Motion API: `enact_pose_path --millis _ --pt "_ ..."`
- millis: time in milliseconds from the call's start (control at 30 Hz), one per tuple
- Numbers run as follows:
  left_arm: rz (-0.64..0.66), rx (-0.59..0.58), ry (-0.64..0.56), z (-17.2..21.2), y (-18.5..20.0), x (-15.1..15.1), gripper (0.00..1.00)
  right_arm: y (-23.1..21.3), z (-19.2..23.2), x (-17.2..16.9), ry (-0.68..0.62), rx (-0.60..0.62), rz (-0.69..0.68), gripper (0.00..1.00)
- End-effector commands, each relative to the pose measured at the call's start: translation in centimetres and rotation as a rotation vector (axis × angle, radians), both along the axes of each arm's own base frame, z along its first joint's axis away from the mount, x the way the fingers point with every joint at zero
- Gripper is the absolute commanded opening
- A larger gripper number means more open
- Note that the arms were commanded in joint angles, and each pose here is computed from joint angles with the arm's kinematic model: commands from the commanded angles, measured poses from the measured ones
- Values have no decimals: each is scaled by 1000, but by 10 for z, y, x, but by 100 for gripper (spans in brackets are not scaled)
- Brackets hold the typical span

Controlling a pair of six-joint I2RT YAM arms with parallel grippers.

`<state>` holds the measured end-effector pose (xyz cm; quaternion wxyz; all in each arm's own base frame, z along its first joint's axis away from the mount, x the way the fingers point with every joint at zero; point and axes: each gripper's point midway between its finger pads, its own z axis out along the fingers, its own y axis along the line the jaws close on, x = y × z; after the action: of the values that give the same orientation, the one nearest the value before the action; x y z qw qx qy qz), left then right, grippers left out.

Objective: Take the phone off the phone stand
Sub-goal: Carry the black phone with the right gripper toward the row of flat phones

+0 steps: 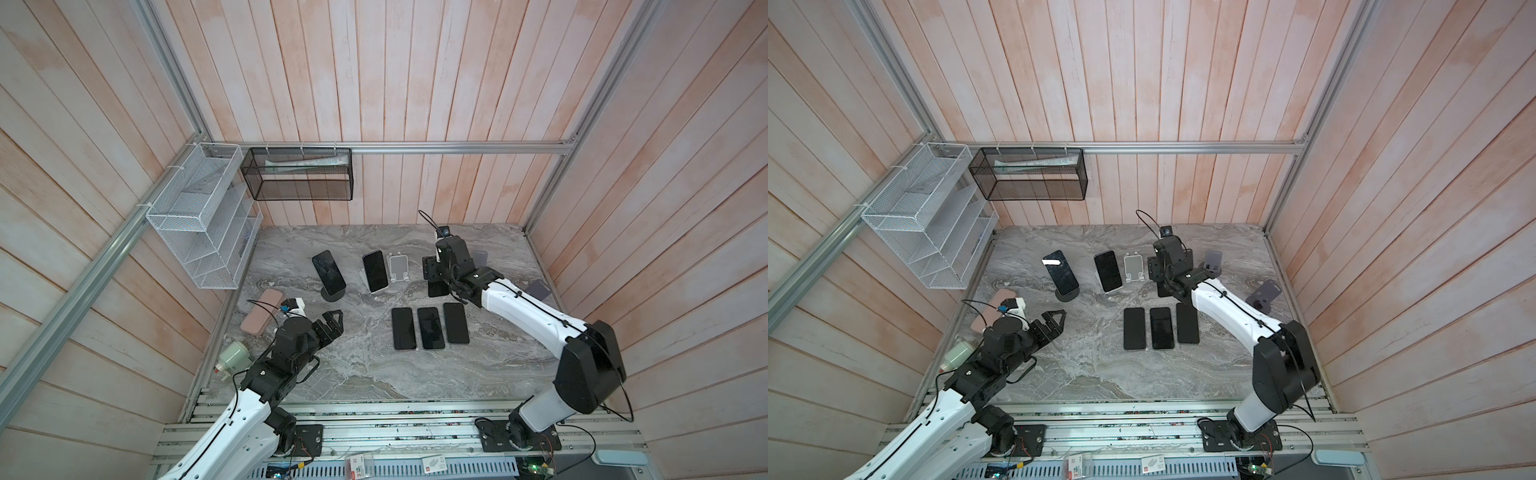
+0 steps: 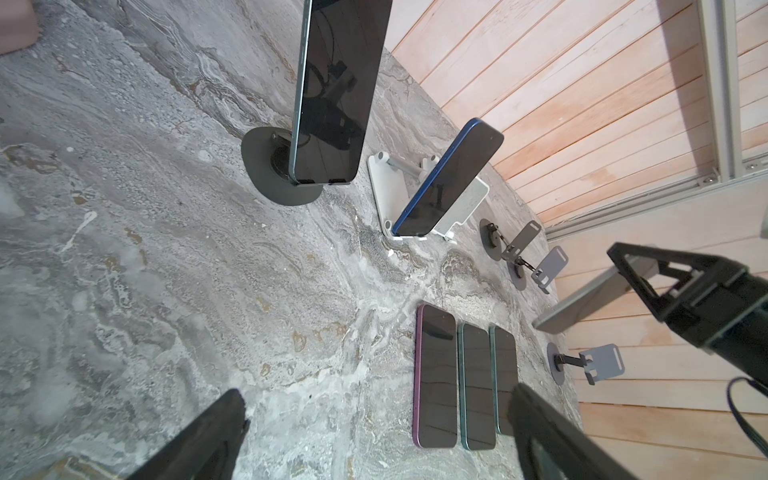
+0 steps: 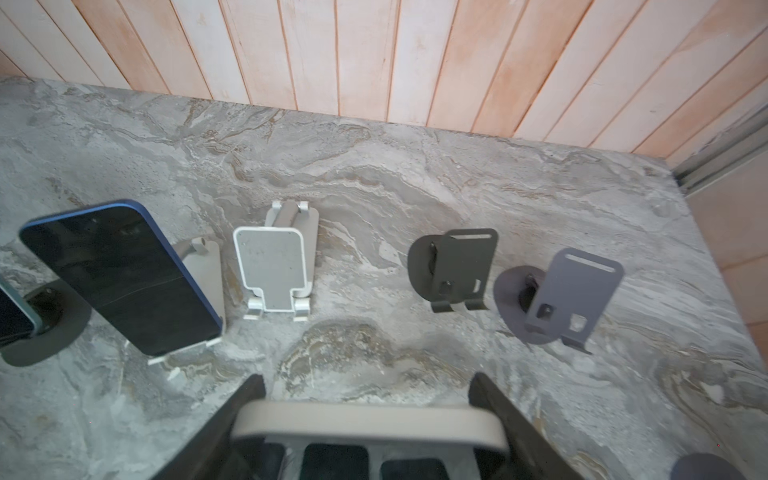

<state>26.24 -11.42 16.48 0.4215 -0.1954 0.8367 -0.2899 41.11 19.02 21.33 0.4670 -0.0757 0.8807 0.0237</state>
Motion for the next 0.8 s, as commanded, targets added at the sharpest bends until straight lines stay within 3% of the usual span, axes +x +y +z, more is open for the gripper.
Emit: enact_pose_path --millis 0,267,433,533,767 --pt "-50 -29 -68 16 -12 10 100 -44 3 -9 -21 -39 -93 66" --pt "-157 -81 -54 10 -49 40 100 -119 -15 -45 37 -42 -237 66" --pt "-233 -100 -7 1 -71 53 100 -152 -37 -52 104 -179 -332 66" --pt "-250 -114 2 -3 -76 56 100 -159 -46 -48 135 -251 -351 66" --pt "-255 -105 -13 -1 -75 56 100 -158 -71 -42 216 -226 -316 67"
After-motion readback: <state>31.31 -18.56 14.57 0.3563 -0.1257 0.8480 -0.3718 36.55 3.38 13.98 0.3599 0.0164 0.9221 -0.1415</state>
